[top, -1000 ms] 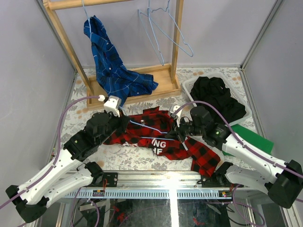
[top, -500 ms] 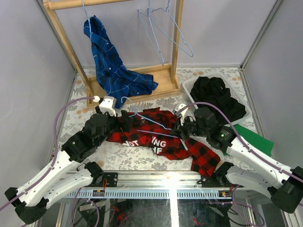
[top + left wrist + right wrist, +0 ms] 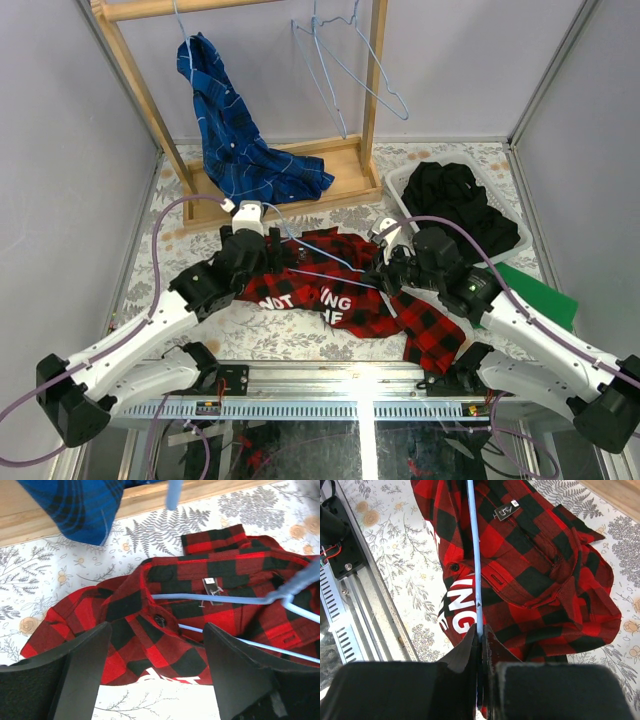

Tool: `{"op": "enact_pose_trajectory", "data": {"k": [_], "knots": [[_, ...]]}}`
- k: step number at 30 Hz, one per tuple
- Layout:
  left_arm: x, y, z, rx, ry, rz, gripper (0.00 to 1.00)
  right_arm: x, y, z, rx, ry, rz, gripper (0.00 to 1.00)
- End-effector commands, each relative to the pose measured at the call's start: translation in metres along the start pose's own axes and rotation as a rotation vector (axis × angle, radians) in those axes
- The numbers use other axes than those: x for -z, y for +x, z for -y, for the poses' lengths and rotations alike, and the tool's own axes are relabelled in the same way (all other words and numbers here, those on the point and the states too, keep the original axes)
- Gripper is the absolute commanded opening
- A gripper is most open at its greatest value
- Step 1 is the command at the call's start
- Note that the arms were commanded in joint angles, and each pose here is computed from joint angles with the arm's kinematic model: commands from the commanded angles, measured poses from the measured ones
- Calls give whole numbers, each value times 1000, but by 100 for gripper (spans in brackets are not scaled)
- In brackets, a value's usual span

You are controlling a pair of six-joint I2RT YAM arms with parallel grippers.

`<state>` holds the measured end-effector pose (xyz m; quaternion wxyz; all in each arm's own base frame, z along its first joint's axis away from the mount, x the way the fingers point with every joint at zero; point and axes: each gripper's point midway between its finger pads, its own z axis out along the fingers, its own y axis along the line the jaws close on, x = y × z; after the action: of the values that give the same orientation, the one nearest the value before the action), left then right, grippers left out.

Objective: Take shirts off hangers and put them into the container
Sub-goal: Remove the shirt from the hanger.

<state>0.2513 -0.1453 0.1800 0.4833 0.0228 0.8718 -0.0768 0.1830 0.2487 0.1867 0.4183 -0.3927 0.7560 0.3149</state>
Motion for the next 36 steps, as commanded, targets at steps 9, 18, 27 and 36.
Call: {"op": "enact_pose_trajectory", "data": {"k": [9, 18, 27, 36], "knots": [[-18, 5, -21, 98, -150, 57, 51, 15, -40, -3, 35, 10, 132, 0], [-4, 2, -54, 135, -291, 125, 5, 47, -53, -18, 22, -9, 153, 0], [15, -4, -92, 254, -422, 223, 0, 111, -61, -23, 90, 84, 299, 0], [12, -17, -39, 138, -91, 201, 0, 134, -81, 5, 78, 277, 472, 0]]}}
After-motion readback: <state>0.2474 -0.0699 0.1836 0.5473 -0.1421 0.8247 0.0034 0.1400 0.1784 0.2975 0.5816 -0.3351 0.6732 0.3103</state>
